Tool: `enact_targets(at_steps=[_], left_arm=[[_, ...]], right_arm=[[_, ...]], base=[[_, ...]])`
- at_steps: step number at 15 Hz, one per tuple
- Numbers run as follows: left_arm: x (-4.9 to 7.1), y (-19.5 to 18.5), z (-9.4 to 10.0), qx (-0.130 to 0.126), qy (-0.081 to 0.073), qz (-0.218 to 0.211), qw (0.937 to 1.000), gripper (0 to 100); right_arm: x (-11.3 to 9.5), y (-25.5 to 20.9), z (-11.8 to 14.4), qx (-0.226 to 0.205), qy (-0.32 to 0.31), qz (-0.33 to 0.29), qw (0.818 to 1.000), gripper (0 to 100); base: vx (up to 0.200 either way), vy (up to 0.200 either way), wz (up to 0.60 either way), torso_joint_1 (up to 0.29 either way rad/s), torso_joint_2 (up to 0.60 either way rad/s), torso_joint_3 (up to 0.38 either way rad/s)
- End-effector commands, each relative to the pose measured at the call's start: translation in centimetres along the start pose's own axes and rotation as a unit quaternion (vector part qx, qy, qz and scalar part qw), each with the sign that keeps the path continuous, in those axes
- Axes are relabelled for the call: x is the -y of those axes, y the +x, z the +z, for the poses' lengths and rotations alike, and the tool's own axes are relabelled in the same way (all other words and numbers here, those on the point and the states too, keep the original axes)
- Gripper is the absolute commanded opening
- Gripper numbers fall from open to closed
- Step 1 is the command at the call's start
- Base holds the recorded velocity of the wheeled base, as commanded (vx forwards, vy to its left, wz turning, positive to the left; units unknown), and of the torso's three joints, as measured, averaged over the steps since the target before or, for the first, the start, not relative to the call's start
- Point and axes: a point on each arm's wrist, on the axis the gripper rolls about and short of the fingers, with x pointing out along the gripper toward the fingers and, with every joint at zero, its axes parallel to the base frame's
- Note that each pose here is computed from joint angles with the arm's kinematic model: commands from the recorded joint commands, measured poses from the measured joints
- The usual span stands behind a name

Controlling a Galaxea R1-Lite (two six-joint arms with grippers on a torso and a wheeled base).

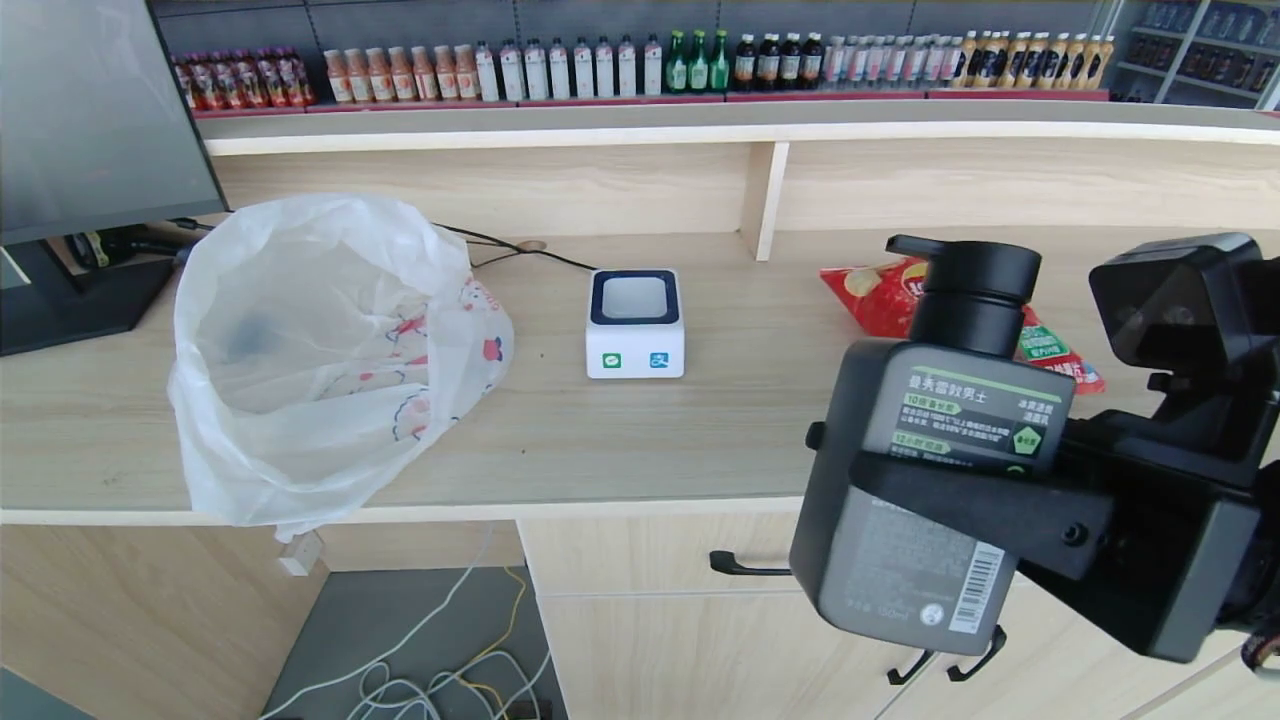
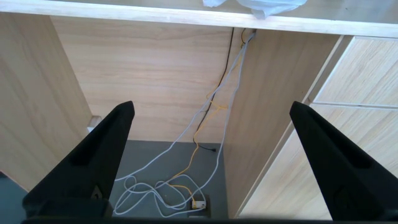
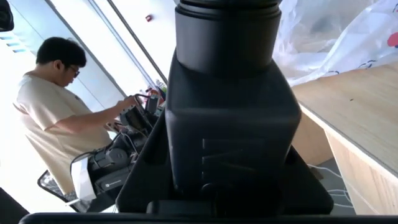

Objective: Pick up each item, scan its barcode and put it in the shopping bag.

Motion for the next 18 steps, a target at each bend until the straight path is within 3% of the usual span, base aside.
enact_targets(at_steps=[1,18], left_arm=[[0.0,0.0,0.0,0.000,0.000,0.000,1.0000,100],[0.0,0.0,0.0,0.000,0.000,0.000,1.0000,100]], right_arm=[[0.0,-0.2,-0.4,-0.005,0.004,-0.002,1.000,0],[-1.1,-0.9,0.0,-0.001,-0.020,0.011,1.000,0]], base=[[0.000,0.000,0.00,0.000,0.00,0.000],[0.000,0.000,0.00,0.000,0.00,0.000]])
